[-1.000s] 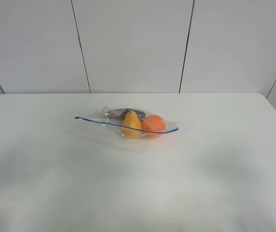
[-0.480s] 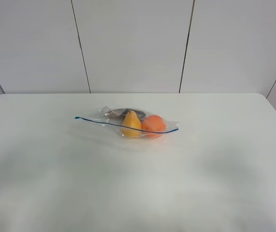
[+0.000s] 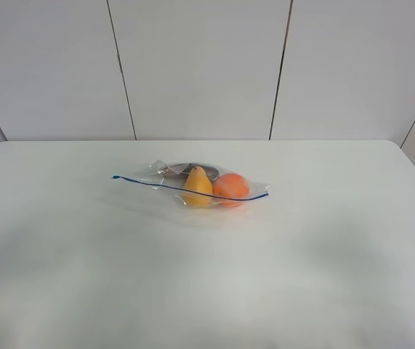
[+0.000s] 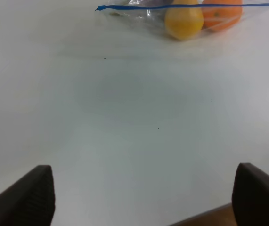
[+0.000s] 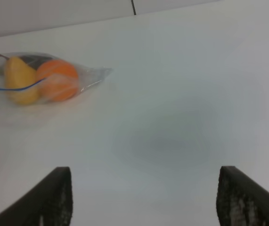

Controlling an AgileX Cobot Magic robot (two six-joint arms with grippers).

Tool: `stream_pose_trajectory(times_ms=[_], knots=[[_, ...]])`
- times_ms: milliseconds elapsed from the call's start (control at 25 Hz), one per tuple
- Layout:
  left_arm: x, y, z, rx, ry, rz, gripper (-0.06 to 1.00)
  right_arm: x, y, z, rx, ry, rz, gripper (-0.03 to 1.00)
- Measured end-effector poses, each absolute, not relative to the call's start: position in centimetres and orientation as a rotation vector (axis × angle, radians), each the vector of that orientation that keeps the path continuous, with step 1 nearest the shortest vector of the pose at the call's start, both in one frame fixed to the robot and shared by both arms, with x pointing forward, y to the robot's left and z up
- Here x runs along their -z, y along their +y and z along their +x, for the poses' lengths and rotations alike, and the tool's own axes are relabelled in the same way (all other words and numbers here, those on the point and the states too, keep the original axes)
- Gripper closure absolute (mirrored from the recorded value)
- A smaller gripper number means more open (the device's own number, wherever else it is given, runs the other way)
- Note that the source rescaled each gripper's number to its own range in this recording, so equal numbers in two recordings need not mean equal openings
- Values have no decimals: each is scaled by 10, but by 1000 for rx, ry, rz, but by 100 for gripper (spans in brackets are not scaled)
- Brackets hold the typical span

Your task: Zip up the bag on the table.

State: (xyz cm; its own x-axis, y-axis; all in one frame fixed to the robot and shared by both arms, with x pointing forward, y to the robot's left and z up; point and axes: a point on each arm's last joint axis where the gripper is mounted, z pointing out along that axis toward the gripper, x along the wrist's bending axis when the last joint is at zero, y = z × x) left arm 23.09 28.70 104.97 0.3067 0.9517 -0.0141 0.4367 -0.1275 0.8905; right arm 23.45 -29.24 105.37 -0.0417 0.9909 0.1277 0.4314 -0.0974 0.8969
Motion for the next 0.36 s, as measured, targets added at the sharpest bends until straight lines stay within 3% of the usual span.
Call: stream_pose_trajectory(times_ms=[360], knots=[[-1050, 287, 231, -756, 1263, 1718, 1, -1054, -292, 234, -1106, 1529, 1590, 24]])
